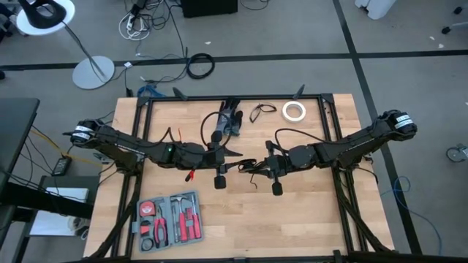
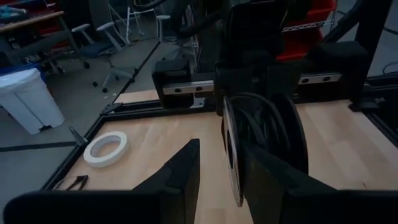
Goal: Coil cords
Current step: Uncoil the black wire from the spool
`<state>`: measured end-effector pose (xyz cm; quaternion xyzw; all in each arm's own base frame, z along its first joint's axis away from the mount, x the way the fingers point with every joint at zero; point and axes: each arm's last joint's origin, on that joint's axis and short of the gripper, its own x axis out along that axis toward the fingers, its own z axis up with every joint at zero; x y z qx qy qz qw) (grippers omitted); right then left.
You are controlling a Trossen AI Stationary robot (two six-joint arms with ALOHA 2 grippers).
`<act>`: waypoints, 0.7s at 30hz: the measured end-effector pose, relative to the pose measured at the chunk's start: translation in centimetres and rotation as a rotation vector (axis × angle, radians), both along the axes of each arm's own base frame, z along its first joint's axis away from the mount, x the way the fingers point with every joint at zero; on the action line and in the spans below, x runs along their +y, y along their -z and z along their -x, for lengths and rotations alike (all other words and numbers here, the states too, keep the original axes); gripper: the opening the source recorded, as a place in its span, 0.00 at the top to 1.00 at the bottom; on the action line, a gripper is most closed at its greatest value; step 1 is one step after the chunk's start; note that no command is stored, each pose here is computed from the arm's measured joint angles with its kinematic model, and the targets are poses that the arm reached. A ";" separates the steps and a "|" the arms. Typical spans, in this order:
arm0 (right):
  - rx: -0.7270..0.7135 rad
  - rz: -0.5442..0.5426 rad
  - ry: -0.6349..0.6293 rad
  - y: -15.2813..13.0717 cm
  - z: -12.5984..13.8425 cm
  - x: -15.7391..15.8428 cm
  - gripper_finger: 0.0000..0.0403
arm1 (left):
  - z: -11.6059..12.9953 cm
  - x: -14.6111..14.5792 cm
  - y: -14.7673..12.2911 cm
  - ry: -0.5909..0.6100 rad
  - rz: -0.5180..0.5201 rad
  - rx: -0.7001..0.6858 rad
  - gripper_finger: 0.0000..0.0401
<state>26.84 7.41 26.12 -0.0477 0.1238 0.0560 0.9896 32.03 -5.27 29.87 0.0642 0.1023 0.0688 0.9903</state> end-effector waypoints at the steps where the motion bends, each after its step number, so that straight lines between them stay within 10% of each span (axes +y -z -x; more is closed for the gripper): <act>1: -0.003 -0.002 -0.003 0.0 0.0 0.0 1.00 | 0.0 0.0 0.0 -0.001 0.005 -0.002 0.72; 9: 0.009 -0.006 -0.011 0.1 0.0 0.0 1.00 | -0.9 -0.1 0.9 -0.001 0.025 -0.001 0.97; 21: 0.027 -0.059 0.038 0.1 0.2 0.1 0.82 | -1.1 0.0 1.1 -0.039 -0.007 -0.009 1.00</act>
